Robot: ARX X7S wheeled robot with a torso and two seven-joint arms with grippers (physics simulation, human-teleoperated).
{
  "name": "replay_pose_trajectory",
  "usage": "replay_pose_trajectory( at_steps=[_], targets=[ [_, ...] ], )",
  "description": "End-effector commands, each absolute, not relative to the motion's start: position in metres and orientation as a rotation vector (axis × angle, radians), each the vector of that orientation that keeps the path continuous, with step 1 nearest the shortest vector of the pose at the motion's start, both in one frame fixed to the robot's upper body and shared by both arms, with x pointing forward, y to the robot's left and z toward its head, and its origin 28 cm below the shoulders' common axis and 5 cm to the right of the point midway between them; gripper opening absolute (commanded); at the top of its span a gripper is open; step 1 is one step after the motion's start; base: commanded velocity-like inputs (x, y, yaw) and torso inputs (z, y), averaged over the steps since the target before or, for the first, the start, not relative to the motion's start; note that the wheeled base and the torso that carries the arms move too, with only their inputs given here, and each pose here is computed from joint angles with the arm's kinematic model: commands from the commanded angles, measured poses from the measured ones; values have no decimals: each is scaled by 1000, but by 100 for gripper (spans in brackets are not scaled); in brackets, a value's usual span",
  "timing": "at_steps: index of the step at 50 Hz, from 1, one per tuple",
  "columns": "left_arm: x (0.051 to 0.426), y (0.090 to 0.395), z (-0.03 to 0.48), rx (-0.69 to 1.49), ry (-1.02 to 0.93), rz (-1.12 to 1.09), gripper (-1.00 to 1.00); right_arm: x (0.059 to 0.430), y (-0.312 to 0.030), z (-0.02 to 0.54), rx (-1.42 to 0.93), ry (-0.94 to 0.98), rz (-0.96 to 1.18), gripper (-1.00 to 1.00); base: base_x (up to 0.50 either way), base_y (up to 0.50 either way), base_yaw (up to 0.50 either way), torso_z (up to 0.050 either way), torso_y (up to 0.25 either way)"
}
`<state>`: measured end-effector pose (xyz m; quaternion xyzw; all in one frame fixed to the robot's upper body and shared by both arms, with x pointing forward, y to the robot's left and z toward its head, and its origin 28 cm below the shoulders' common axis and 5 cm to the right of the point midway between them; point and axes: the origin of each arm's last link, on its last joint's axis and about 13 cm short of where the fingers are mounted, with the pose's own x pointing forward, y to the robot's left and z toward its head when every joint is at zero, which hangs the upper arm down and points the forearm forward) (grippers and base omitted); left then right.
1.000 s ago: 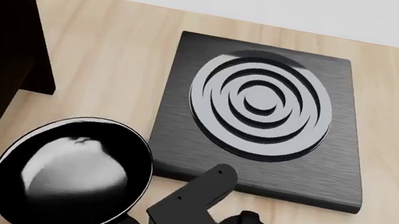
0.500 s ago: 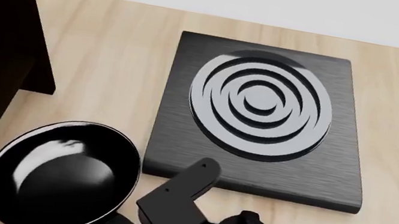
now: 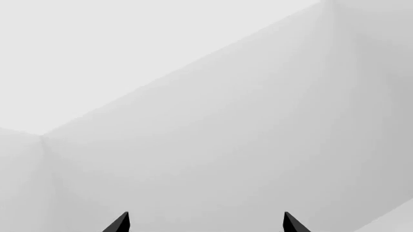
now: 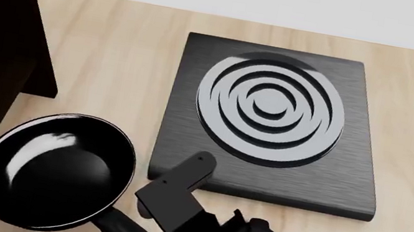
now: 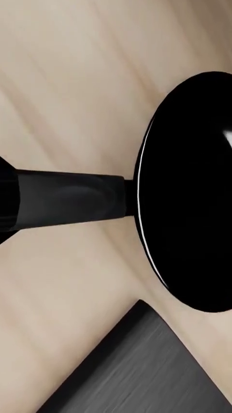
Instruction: Put the frying pan under the cabinet shelf.
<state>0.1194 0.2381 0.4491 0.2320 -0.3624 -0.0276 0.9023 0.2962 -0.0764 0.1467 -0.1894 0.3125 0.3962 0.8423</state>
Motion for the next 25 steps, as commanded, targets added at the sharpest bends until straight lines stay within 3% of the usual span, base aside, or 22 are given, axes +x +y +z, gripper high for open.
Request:
replay_pose_trajectory(
  at_steps=[1, 25],
  targets=[
    [116, 238, 453, 483, -753, -54, 100, 306, -69, 143, -407, 647, 859, -100, 0, 0, 3, 0, 0],
    [116, 239, 451, 485, -754, -40, 100, 299, -47, 138, -377, 704, 971, -100, 0, 1, 1, 0, 0]
  ],
)
